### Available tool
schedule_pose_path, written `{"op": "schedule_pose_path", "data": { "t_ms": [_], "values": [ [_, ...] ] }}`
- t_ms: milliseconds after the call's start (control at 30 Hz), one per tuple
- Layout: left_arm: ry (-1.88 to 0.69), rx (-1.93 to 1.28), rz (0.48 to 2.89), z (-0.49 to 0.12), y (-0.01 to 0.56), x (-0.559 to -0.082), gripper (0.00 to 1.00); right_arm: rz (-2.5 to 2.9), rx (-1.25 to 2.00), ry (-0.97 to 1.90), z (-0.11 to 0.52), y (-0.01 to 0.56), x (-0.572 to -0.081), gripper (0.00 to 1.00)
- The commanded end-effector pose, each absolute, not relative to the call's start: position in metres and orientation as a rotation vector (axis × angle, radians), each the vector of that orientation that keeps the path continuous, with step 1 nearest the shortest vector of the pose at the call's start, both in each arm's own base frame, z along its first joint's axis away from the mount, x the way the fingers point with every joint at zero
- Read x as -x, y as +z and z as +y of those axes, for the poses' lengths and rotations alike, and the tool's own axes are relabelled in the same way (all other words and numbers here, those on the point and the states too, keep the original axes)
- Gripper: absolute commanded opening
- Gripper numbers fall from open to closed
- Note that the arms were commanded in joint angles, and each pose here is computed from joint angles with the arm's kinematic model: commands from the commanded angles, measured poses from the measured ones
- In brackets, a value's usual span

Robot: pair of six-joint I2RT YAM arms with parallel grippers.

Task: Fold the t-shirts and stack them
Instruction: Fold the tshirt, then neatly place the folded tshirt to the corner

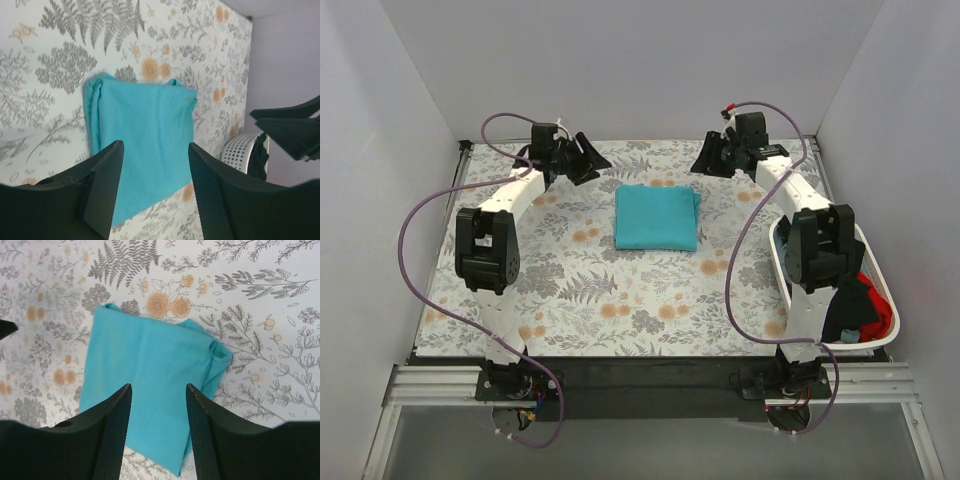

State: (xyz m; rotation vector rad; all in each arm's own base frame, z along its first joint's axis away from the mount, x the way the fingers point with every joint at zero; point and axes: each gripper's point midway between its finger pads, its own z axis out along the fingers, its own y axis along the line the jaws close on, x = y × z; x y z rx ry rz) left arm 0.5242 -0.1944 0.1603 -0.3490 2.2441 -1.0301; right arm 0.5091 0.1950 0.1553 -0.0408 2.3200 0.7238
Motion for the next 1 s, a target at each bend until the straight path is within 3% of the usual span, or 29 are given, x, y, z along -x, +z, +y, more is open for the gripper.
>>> {"op": "schedule_pose_path", "data": {
  "t_ms": [0, 267, 733, 900, 967],
  "values": [
    [-0.942, 0.325, 2.347, -0.186, 0.143, -0.493, 0.55, 2.271, 0.067, 0.731, 0.192, 0.186, -0.485, 0.54],
    [-0.870, 0.204, 2.546, -0.203, 0.093, -0.467, 0.58, 2.278, 0.092, 0.755, 0.193, 0.183, -0.440, 0.55],
    [-0.771, 0.153, 2.639, -0.227, 0.047, -0.477, 0.56, 2.297, 0.123, 0.748, 0.190, 0.168, -0.398, 0.55],
    [-0.727, 0.128, 2.676, -0.237, 0.038, -0.476, 0.49, 2.299, 0.127, 0.745, 0.189, 0.165, -0.391, 0.55],
    [-0.690, 0.130, 2.701, -0.239, 0.031, -0.472, 0.41, 2.290, 0.130, 0.747, 0.189, 0.168, -0.390, 0.54]
  ]
}}
